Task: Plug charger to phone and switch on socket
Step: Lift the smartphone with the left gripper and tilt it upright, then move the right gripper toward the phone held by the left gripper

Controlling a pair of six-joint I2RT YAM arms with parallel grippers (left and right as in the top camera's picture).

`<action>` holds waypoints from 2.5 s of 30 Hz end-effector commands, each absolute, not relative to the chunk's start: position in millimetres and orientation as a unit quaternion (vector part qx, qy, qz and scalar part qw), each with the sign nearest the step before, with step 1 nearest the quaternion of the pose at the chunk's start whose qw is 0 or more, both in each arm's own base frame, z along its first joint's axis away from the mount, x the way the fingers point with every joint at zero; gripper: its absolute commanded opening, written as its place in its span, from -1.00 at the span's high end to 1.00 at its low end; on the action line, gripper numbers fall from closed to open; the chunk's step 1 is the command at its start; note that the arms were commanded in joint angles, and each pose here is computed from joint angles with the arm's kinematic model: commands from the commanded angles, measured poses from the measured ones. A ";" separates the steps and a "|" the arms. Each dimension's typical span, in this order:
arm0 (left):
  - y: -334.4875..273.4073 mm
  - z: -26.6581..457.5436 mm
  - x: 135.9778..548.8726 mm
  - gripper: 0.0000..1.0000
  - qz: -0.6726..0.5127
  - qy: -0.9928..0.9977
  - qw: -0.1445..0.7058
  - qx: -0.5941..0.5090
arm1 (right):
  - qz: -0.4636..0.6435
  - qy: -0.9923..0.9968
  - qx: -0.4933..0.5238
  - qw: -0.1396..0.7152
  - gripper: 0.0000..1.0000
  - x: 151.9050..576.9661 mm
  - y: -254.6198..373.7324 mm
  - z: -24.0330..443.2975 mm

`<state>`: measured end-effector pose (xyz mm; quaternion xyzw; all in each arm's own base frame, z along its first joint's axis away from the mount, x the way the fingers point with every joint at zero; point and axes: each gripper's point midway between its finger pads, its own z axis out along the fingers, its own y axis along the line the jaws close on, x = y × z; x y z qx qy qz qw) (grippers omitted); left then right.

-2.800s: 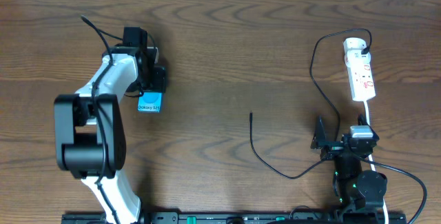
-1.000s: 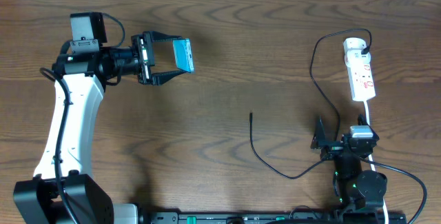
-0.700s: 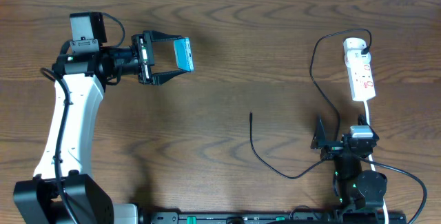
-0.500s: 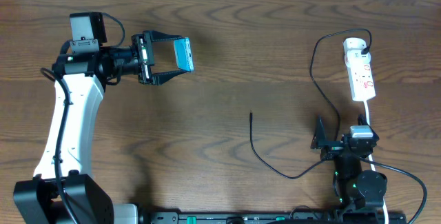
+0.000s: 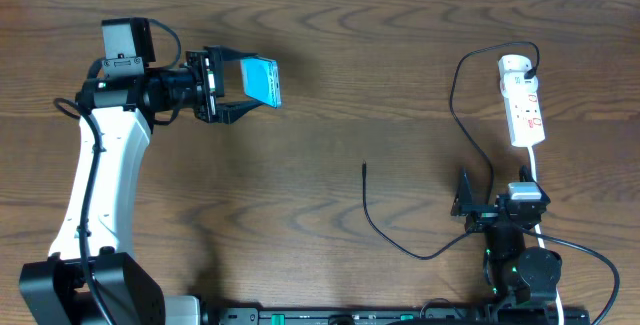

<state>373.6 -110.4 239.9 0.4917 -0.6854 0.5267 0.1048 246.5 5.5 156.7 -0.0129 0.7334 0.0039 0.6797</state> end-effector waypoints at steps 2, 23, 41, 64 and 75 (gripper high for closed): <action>-82.4 223.5 381.5 0.86 0.453 -0.757 -0.020 0.471 | -0.003 0.733 -0.014 0.680 -0.99 246.2 3.5 156.4; 21.4 105.9 293.9 0.86 0.055 -0.824 -0.042 0.562 | -0.003 0.733 -0.014 0.680 -0.98 246.2 3.5 156.4; 21.0 92.6 290.4 0.86 0.047 -0.824 -0.028 0.563 | -0.003 0.733 -0.014 0.680 -0.99 246.2 3.5 156.4; 20.1 93.9 300.9 0.86 0.062 -0.824 -0.044 0.562 | 0.050 0.770 -0.028 0.635 -0.98 253.9 20.5 211.3; 20.0 93.9 300.6 0.86 0.062 -0.824 -0.044 0.562 | 0.341 0.866 -0.124 0.344 -0.98 357.2 120.1 246.3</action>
